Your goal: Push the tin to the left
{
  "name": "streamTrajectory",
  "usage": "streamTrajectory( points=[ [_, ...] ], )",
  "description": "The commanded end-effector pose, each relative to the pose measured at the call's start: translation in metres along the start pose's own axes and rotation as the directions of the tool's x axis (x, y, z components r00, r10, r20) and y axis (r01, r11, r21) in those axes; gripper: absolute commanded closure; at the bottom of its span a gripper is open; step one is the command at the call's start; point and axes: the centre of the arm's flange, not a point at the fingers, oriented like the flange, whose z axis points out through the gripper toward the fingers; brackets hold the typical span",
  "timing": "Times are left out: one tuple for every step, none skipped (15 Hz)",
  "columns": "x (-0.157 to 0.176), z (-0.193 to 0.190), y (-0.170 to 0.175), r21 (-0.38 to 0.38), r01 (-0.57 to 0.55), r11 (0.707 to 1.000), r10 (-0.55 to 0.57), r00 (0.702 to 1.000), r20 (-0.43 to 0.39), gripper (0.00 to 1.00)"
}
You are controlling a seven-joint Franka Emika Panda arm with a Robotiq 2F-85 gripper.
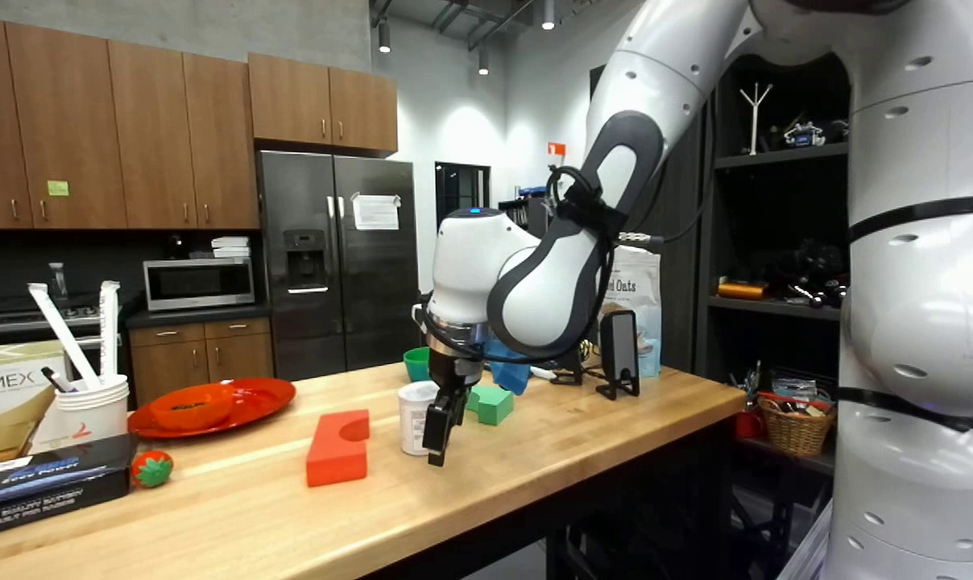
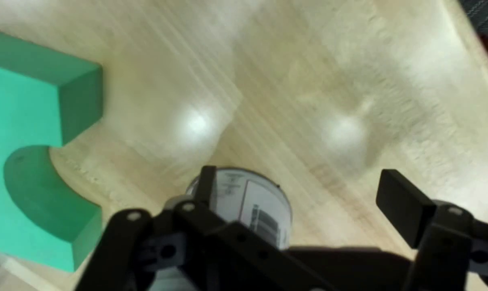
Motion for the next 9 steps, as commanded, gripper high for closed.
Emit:
streamTrajectory(
  points=[
    [0.031,0.019,0.009,-0.059,0.019,0.998,-0.020,1.000,-0.019,0.00],
    [0.037,0.020,0.010,-0.085,0.029,0.996,-0.032,0.999,-0.031,0.00],
    [0.042,0.021,0.012,-0.094,0.042,0.995,-0.046,0.998,-0.042,0.00],
    [0.049,0.021,0.012,-0.102,0.055,0.993,-0.061,0.997,-0.056,0.00],
    [0.054,0.022,0.012,-0.105,0.064,0.992,-0.071,0.995,-0.067,0.00],
    [0.059,0.022,0.011,-0.105,0.069,0.992,-0.077,0.994,-0.076,0.00],
    [0.063,0.022,0.009,-0.107,0.076,0.991,-0.086,0.992,-0.087,0.00],
    [0.067,0.023,0.006,-0.106,0.079,0.991,-0.089,0.991,-0.095,0.00],
    [0.071,0.023,0.005,-0.100,0.083,0.992,-0.093,0.990,-0.106,0.00]
  ],
)
